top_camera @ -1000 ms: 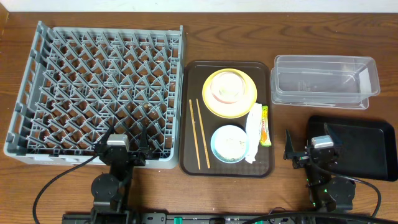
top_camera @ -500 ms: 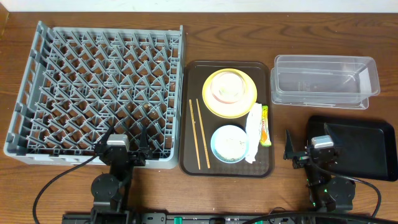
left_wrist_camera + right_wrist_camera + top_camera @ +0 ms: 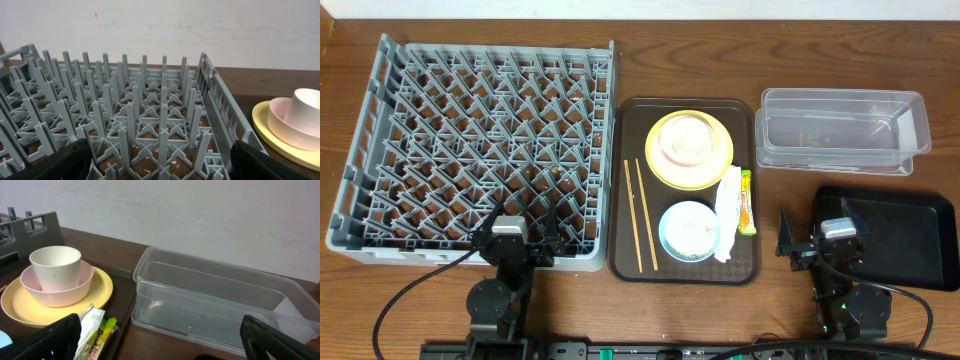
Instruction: Sort waste into correct bins and load items into the dishwasher
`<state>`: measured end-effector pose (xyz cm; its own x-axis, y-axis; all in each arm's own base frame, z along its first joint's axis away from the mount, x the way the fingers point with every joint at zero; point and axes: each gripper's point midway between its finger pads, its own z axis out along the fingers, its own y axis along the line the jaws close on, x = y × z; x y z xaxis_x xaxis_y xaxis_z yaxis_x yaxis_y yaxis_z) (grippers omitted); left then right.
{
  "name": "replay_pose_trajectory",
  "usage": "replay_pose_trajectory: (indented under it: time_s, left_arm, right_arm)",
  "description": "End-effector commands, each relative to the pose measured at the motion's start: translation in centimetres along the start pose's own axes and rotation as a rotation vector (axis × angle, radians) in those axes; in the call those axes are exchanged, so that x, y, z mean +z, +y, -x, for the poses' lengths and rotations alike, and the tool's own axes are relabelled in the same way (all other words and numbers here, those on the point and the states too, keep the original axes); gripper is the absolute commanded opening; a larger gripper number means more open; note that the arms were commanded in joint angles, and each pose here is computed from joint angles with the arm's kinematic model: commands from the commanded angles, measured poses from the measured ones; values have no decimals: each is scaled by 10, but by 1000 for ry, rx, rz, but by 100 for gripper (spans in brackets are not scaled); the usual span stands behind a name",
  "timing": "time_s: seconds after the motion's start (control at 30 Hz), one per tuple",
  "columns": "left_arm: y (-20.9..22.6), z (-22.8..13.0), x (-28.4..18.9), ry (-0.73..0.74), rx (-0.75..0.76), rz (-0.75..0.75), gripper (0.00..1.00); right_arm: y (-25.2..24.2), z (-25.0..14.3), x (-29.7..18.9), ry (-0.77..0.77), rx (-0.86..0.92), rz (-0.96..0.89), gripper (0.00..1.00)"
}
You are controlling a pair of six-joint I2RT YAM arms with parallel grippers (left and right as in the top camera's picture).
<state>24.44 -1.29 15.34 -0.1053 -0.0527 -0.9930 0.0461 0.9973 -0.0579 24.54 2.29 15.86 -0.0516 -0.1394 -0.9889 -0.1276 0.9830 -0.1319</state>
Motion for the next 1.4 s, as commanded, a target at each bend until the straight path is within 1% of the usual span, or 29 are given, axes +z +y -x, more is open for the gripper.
replay_pose_trajectory:
  time_s: [0.0,0.5,0.7,0.73,0.8,0.87,1.0,1.07,1.13,1.17,1.2,1.23,1.37]
  left_arm:
    - [3,-16,1,49,18,14,91]
    - [3,-16,1,49,18,14,91]
    - [4,-8,1,17,28,22,91]
    - [1,-4,1,0,26,3,92]
    - [-9,17,-3,-39,-18,-52,91]
    - [-11,55,-15,-89,-87,-59,92]
    - [-19,104,-33,-84,-90,-85,92]
    - [-26,125,-35,-43,-90,-116,91]
    - [-39,147,-31,51,-95,-177,92]
    - [-43,152,-28,92,-99,-192,92]
    - [-48,156,-23,161,-108,-212,91]
    - [-55,158,-17,278,-126,-242,91]
    - [-75,153,2,553,-193,-331,91]
  right_arm:
    - [-2,-1,0,4,14,-11,99]
    - [-2,-1,0,4,14,-11,99]
    - [-2,-1,0,4,14,-11,99]
    - [-2,-1,0,4,14,-11,99]
    - [-2,-1,0,4,14,-11,99]
    - [-2,-1,0,4,14,-11,99]
    - [-2,-1,0,4,14,-11,99]
    - [-2,-1,0,4,14,-11,99]
    - [-2,-1,0,4,14,-11,99]
    - [-2,-1,0,4,14,-11,99]
    - [-2,-1,0,4,14,-11,99]
    - [-2,-1,0,4,14,-11,99]
    - [-2,-1,0,4,14,-11,99]
